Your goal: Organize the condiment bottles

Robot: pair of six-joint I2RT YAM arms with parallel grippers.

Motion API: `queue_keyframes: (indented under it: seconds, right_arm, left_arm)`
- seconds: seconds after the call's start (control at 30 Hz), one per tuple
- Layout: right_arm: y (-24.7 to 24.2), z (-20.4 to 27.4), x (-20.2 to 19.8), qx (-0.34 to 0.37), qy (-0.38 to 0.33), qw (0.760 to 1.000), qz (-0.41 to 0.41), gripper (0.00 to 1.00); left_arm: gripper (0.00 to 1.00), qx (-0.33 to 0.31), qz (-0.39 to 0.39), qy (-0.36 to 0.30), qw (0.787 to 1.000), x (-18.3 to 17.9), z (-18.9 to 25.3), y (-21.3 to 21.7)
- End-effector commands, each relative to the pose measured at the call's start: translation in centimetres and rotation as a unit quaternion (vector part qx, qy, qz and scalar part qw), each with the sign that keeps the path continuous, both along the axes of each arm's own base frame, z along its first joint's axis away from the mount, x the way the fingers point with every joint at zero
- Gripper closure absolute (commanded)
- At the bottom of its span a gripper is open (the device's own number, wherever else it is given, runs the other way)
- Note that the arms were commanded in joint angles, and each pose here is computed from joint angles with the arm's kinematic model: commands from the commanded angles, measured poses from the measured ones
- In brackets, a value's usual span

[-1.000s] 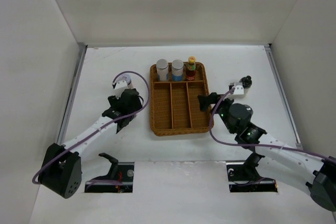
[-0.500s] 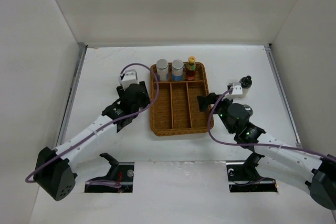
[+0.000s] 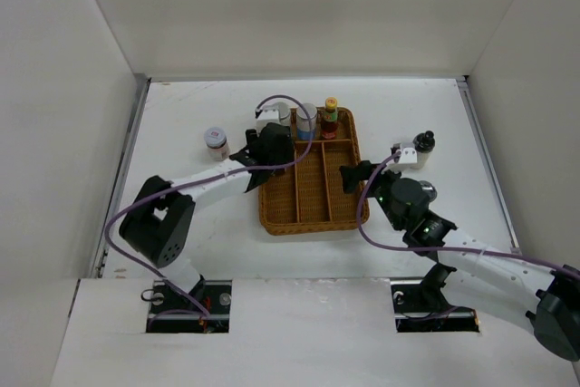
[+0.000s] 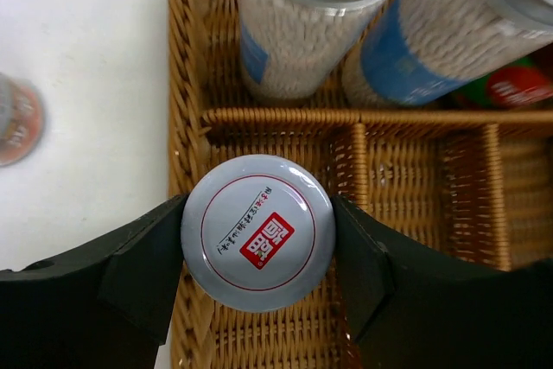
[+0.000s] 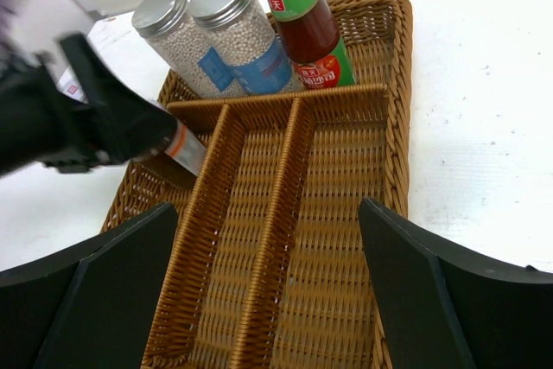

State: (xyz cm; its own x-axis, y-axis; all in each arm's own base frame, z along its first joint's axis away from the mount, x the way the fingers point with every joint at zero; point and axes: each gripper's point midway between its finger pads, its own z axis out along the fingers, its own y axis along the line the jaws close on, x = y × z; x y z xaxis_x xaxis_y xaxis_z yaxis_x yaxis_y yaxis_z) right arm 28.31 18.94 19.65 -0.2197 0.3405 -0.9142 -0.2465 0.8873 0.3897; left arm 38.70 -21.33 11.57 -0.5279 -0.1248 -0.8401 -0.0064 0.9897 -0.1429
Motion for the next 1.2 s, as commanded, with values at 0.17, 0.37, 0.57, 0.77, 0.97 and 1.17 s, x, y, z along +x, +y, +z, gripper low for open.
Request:
queue_keyframes:
  seconds: [0.17,0.37,0.57,0.77,0.97,1.17]
  right_arm:
    - [0.6,2.5,0.6,0.021,-0.027,0.999,-0.003,0.07]
    - [0.6,2.6,0.6,0.020,-0.029,0.999,-0.003,0.06]
    - [0.4,2.9,0.5,0.023,-0.033,0.999,-0.003,0.06]
    - [0.5,3.1,0.4,0.025,-0.035,0.999,-0.002,0.06]
    - [0.7,2.9,0.5,0.021,-0.031,0.999,0.000,0.05]
    - [0.8,2.6,0.6,0.017,-0.028,0.999,0.000,0.04]
  left_arm:
    - [0.44,-0.056,-0.014,-0.076,0.995,3.0,3.2,-3.2]
    - [0.21,-0.058,-0.001,-0.102,0.993,1.3,5.4,-1.7]
    - [0.22,-0.055,0.052,-0.132,0.988,-1.3,8.2,3.3]
    - [0.20,-0.038,0.147,-0.114,0.982,-0.4,7.1,11.3]
    - [0.19,-0.035,0.205,-0.087,0.974,3.2,5.7,16.1]
    - [0.19,-0.020,0.215,-0.051,0.975,6.6,3.0,16.9]
